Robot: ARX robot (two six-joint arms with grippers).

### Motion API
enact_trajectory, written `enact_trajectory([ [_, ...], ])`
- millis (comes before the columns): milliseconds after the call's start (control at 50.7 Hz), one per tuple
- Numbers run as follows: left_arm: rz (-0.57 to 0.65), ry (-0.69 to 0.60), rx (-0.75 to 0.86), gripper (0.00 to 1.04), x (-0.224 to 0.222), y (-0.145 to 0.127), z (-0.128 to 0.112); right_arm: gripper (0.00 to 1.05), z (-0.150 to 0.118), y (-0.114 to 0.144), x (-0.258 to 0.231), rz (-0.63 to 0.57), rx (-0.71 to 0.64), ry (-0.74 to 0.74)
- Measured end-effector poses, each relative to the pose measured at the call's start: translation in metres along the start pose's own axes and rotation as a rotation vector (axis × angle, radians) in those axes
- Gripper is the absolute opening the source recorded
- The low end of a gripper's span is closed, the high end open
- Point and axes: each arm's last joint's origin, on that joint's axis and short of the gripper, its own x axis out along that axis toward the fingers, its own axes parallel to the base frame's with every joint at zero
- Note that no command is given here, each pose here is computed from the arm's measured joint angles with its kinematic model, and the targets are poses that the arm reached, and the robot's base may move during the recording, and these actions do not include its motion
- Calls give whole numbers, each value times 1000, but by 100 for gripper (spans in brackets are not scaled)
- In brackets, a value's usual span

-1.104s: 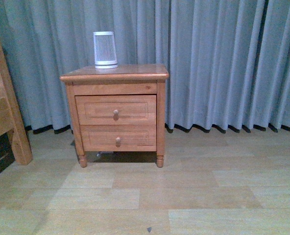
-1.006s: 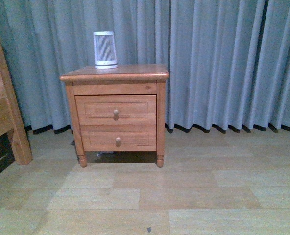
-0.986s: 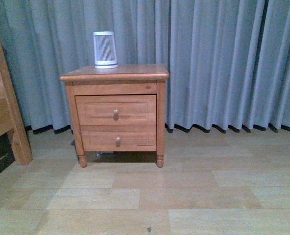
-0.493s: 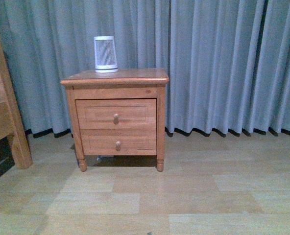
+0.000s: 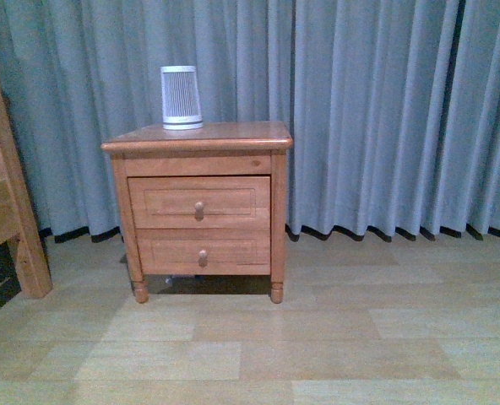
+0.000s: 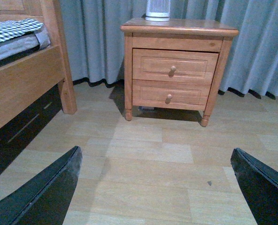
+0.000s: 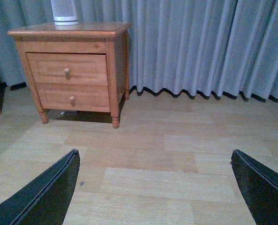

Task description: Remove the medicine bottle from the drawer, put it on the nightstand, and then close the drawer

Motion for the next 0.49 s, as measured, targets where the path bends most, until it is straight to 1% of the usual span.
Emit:
enact_trajectory([
  [493,0,0,0,98,0,0,0,98,0,0,0,0,0,0],
])
